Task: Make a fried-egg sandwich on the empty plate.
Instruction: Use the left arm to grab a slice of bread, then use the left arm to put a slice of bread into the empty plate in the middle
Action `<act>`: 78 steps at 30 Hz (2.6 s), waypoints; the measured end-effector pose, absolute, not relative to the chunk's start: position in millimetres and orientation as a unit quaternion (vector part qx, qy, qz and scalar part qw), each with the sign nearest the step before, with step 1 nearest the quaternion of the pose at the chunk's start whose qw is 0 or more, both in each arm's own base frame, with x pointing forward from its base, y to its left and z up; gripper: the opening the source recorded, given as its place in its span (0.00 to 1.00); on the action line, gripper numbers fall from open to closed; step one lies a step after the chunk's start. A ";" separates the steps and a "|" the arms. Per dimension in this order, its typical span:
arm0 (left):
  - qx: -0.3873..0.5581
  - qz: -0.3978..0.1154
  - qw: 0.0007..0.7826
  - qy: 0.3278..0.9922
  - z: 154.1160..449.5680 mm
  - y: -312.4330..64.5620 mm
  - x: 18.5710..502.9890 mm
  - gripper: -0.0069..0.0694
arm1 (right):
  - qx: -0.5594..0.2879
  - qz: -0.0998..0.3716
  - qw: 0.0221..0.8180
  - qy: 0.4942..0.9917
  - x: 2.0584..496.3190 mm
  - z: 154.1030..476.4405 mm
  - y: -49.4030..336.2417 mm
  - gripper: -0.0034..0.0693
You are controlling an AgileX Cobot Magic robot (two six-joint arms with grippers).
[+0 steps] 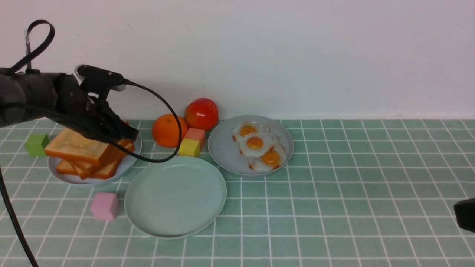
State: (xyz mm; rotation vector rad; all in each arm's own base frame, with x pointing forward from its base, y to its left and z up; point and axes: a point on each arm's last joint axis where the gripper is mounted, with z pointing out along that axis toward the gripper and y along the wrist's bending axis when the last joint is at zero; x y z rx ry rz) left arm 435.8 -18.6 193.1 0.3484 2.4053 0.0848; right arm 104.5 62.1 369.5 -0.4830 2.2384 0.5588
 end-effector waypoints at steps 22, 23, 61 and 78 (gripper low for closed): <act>0.149 0.044 0.337 0.929 201.3 -17.2 430.7 0.54 | -0.202 0.218 0.386 0.873 103.4 370.1 62.6 0.09; 0.152 0.046 0.333 0.929 197.4 -17.0 431.6 0.54 | -0.202 0.218 0.386 0.873 103.4 370.1 62.6 0.09; 0.300 -0.027 0.283 0.911 250.2 -162.6 318.7 0.20 | -0.222 0.213 0.389 0.868 103.0 370.2 63.1 0.12; 0.361 0.015 0.256 0.897 188.7 -185.9 334.5 0.33 | -0.225 0.213 0.385 0.870 102.2 369.5 63.1 0.20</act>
